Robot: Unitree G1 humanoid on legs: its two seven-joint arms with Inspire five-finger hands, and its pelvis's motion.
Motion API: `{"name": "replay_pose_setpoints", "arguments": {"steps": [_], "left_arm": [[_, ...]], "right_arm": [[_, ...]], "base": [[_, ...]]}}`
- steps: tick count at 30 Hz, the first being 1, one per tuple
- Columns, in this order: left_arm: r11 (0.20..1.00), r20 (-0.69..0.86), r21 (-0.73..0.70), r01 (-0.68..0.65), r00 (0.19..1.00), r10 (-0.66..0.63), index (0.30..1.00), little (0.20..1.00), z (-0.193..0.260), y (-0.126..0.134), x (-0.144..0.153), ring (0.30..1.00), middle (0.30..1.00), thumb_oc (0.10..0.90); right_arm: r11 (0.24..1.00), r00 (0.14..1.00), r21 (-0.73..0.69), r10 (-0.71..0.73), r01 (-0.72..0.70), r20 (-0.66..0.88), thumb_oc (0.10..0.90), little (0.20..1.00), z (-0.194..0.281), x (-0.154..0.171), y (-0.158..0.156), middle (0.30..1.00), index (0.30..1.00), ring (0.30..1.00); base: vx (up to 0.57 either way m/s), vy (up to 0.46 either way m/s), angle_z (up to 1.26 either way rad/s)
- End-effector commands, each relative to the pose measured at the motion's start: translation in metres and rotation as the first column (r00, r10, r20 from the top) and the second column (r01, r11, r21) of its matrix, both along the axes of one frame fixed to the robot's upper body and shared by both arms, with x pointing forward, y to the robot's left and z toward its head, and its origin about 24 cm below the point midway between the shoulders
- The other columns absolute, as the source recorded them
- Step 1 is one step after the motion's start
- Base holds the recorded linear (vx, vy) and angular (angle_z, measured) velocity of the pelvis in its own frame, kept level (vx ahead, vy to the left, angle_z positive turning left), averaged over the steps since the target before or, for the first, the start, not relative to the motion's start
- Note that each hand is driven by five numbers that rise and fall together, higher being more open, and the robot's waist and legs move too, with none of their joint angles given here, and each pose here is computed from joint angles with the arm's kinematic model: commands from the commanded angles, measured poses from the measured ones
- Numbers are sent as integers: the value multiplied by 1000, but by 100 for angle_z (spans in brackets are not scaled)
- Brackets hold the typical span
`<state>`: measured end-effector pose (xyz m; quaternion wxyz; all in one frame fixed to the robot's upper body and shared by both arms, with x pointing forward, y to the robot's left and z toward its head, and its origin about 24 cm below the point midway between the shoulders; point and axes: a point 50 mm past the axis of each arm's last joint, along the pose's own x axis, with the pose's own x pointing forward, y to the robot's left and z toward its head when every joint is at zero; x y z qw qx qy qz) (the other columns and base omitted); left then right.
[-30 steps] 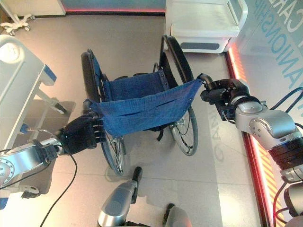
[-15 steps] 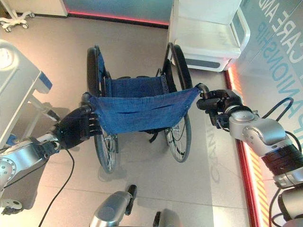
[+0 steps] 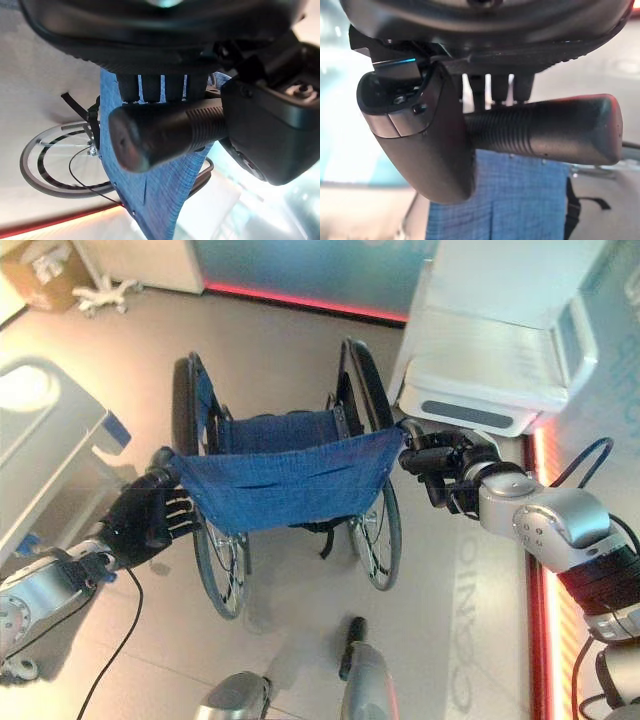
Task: Push the wheelchair next to the bed
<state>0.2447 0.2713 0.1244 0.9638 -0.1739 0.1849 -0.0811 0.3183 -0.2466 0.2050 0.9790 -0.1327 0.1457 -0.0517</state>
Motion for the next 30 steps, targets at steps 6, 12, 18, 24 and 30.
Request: {"name": "replay_pose_setpoints", "arguments": {"steps": [6, 12, 18, 24, 30], "left_arm": [[994, 186, 31, -109, 977, 101, 300, 300, 49, 20, -2, 300, 300, 400], [990, 205, 44, -137, 971, 125, 300, 300, 40, 25, -3, 300, 300, 400], [980, 237, 78, -181, 959, 159, 300, 300, 52, 26, 2, 300, 300, 400], [977, 237, 105, -183, 959, 155, 300, 300, 66, 31, 12, 300, 300, 400], [978, 249, 122, -169, 959, 135, 300, 300, 74, 36, 20, 300, 300, 400]], "right_arm": [[953, 950, 43, 293, -299, 111, 400, 300, 26, -2, 39, 300, 300, 300], [949, 947, 60, 300, -308, 119, 400, 300, 18, 10, 49, 300, 300, 300], [936, 936, 84, 331, -342, 122, 400, 300, -3, 8, 57, 300, 300, 300], [926, 935, 136, 344, -353, 87, 400, 300, -22, 2, 63, 300, 300, 300], [915, 931, 174, 360, -365, 61, 400, 300, -32, 1, 81, 300, 300, 300]], "base": [[325, -194, 39], [498, -23, 5], [565, 63, -10], [501, 128, -21], [403, 137, 11]]}}
